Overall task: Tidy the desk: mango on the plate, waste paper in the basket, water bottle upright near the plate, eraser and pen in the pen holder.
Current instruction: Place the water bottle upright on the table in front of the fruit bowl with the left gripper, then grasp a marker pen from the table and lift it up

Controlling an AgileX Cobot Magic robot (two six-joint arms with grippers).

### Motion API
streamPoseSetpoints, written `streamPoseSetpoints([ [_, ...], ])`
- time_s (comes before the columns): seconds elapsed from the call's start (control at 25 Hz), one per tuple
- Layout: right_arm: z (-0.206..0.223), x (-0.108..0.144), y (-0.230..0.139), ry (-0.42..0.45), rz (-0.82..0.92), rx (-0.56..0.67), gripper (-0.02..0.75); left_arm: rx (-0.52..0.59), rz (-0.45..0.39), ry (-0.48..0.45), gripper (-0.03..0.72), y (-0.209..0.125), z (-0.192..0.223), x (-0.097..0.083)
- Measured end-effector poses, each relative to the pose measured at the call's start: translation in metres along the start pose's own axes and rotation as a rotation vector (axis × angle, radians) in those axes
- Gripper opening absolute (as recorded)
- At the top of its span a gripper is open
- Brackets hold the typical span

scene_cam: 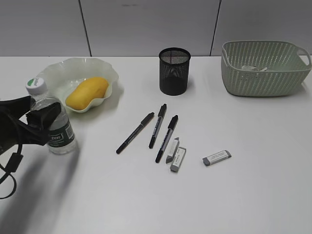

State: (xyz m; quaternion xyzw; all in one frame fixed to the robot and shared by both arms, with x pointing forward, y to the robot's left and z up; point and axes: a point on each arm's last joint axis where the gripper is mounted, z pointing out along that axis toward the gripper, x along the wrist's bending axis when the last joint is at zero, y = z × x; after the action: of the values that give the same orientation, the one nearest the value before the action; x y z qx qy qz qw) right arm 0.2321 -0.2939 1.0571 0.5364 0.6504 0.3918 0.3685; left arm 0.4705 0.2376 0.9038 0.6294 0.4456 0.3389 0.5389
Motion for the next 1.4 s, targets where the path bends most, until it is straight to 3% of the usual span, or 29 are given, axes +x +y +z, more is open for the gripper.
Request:
streamPoseSetpoints([
  [0.36,0.0,0.0,0.0,0.0,0.0,0.0,0.3,-0.014,0.022,-0.022,0.522,0.011,-0.005,-0.003],
  [0.64,0.0,0.0,0.0,0.0,0.0,0.0,0.3,-0.237,0.058,-0.032,0.522,0.06,-0.024,-0.008],
  [0.76,0.0,0.0,0.0,0.0,0.0,0.0,0.3,-0.304,-0.016,-0.044,0.502,0.083,-0.038,-0.011],
  [0.84,0.0,0.0,0.0,0.0,0.0,0.0,0.3,-0.198,-0.045,-0.032,0.465,0.092,-0.046,-0.012],
  [0.92,0.0,0.0,0.0,0.0,0.0,0.0,0.3,-0.034,-0.008,0.027,0.41,0.106,-0.058,-0.011],
  [1.0,0.0,0.0,0.0,0.0,0.0,0.0,0.3,0.174,0.006,0.163,0.363,0.117,-0.077,-0.003],
  [1.16,0.0,0.0,0.0,0.0,0.0,0.0,0.299,0.374,-0.064,0.372,0.337,0.144,-0.141,0.002],
  [1.28,0.0,0.0,0.0,0.0,0.0,0.0,0.299,0.508,-0.097,0.364,0.334,0.137,-0.18,-0.007],
  [1.4,0.0,0.0,0.0,0.0,0.0,0.0,0.299,0.536,-0.136,0.306,0.331,0.128,-0.209,-0.018],
])
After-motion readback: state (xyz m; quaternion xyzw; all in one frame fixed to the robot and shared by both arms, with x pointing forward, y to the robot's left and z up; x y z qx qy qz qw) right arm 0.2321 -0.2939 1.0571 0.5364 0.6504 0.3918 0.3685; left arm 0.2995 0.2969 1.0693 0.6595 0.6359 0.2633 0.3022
